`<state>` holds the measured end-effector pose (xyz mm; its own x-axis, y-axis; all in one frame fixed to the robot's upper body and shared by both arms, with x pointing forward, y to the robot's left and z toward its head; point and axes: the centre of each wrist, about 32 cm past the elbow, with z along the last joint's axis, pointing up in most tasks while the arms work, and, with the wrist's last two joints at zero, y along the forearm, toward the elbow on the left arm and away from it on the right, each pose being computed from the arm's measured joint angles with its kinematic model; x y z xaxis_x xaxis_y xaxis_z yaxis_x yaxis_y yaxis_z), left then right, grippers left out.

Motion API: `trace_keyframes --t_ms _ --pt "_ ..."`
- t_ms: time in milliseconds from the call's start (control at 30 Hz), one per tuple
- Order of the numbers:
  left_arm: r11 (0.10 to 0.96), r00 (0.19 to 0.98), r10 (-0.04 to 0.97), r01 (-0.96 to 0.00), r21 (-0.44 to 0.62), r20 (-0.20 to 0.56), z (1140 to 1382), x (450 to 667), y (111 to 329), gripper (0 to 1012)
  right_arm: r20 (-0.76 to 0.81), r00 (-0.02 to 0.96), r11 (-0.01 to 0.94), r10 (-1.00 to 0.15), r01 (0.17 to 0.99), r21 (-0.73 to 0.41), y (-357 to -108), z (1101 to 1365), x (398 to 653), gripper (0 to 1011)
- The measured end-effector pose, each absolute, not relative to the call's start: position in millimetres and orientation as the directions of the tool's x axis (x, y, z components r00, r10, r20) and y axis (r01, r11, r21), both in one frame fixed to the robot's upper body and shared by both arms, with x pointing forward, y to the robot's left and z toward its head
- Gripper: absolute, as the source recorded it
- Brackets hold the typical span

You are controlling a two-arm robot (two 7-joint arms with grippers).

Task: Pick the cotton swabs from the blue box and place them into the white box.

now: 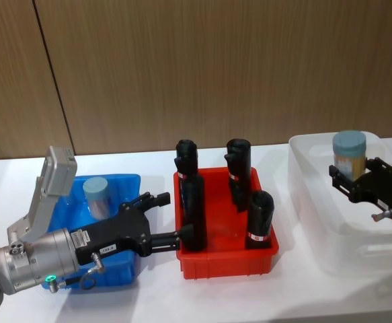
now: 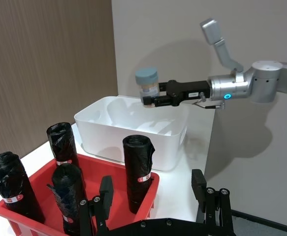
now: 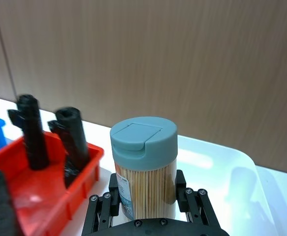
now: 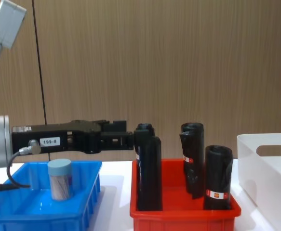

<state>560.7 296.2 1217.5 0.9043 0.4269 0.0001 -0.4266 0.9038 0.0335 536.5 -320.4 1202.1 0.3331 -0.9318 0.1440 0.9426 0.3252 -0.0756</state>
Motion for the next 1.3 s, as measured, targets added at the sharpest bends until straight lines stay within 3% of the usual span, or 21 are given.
trace_keyframes --t_ms 267,733,1300 --pt "0.904 0.904 0.427 -0.427 0.033 0.000 1218 561 296 1004 0.157 0.302 0.284 -0.940 0.950 -0.127 -325 1194 553 650" --pt "0.904 0.904 0.427 -0.427 0.033 0.000 1218 561 296 1004 0.166 0.283 0.262 -0.944 0.955 -0.140 -329 1191 565 1001" --pt "0.868 0.870 0.493 -0.493 0.047 0.028 1215 554 285 1004 0.157 0.296 0.282 -0.942 0.953 -0.108 -311 1186 547 1002"
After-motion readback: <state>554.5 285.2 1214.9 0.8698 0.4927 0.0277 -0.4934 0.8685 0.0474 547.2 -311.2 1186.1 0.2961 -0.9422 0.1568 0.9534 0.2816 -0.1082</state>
